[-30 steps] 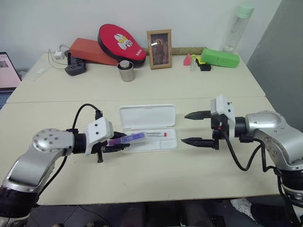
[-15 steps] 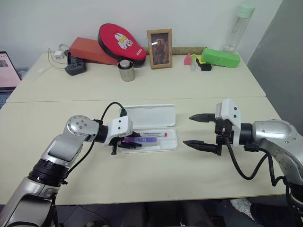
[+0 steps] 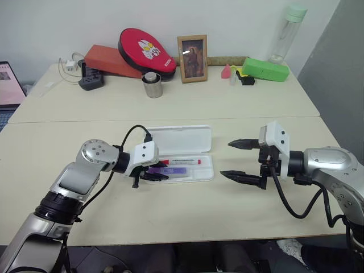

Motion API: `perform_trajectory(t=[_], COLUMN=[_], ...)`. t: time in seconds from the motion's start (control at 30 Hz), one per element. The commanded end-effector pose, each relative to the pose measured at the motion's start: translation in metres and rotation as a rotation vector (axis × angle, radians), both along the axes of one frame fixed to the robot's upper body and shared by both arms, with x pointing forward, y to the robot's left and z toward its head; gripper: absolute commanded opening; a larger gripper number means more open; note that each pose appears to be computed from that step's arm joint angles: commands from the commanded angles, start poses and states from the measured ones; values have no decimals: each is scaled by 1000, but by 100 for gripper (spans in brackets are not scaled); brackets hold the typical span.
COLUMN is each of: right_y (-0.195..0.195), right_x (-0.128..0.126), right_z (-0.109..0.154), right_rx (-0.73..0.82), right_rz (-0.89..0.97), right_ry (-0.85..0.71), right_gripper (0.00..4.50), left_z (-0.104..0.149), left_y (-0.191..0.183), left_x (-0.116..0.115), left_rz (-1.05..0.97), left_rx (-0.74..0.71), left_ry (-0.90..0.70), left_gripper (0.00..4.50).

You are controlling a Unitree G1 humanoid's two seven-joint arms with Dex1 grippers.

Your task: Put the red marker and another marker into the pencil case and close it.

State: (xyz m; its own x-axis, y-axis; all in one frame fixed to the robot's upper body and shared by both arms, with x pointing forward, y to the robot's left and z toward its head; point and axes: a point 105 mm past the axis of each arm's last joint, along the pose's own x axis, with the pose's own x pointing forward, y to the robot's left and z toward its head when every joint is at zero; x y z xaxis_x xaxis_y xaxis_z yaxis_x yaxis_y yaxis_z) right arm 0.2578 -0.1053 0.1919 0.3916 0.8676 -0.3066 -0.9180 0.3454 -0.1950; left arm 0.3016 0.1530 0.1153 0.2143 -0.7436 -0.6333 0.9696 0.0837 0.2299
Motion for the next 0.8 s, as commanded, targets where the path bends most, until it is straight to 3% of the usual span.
perform_trajectory(t=[0.03, 0.23, 0.43, 0.57, 0.8], right_y=[1, 1, -4, -22, -91], right_x=[-2, -2, 3, 27, 86], right_z=[9, 9, 8, 10, -15], right_rx=[3, 4, 8, 37, -94], right_rz=[12, 15, -17, -161, -577], right_ry=[-50, -47, -43, -46, -74], right_gripper=[450, 450, 450, 450, 450], left_z=[3, 3, 14, 35, 90], left_y=[-2, -3, -12, -27, -83], left_x=[-2, -2, -3, -2, -4], left_rz=[-17, -18, -23, -6, 5], left_rx=[-6, -9, -96, -254, -684], left_ry=[-2, -6, -4, -7, -56], left_gripper=[228, 321, 446, 446, 446])
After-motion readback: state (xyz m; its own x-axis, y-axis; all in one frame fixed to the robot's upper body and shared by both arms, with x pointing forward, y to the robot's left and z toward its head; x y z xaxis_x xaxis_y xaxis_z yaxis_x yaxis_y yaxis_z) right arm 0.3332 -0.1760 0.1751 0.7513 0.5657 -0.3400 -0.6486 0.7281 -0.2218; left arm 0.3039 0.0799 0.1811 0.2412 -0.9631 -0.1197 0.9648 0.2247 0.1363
